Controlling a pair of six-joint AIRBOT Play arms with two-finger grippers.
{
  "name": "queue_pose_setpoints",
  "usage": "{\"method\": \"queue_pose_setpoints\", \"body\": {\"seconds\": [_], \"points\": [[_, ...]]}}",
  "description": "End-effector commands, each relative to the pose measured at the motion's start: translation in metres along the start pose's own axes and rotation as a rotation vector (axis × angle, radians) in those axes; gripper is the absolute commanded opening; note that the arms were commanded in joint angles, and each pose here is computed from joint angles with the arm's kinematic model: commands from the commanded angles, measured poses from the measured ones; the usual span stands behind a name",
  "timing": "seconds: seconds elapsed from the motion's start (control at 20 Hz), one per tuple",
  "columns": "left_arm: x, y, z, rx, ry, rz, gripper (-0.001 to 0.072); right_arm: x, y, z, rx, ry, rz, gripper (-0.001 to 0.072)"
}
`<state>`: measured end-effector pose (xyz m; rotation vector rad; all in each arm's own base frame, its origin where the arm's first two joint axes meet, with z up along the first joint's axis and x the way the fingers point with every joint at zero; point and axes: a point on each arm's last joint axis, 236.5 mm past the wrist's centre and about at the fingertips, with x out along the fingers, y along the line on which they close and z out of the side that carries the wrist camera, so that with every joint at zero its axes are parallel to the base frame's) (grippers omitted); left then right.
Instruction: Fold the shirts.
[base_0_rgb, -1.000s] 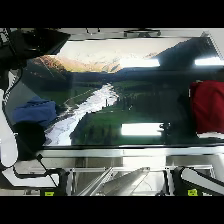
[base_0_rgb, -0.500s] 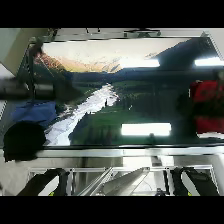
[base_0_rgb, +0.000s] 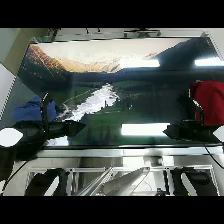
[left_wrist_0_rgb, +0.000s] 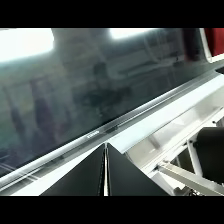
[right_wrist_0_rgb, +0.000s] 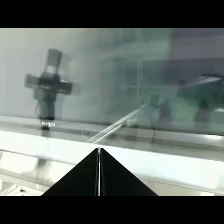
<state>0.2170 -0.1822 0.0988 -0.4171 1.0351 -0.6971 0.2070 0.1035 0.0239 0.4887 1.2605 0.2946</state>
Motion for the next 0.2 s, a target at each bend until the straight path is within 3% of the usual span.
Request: {"method": "queue_pose_setpoints", "body": {"seconds": [0.0,0.15], "points": [[-0.0019,0.0023,0.0004,0.007,-0.042,0.012,0.0016,0.0019,0.0012,-0.0056,0.011,0.017,0.009,0.0022],[-0.0043,0.0002,0.0019,0.013,-0.056,0.010,0.0016,0.0019,0.0011,-0.0056,0.011,0.016,0.008,0.0022]]}}
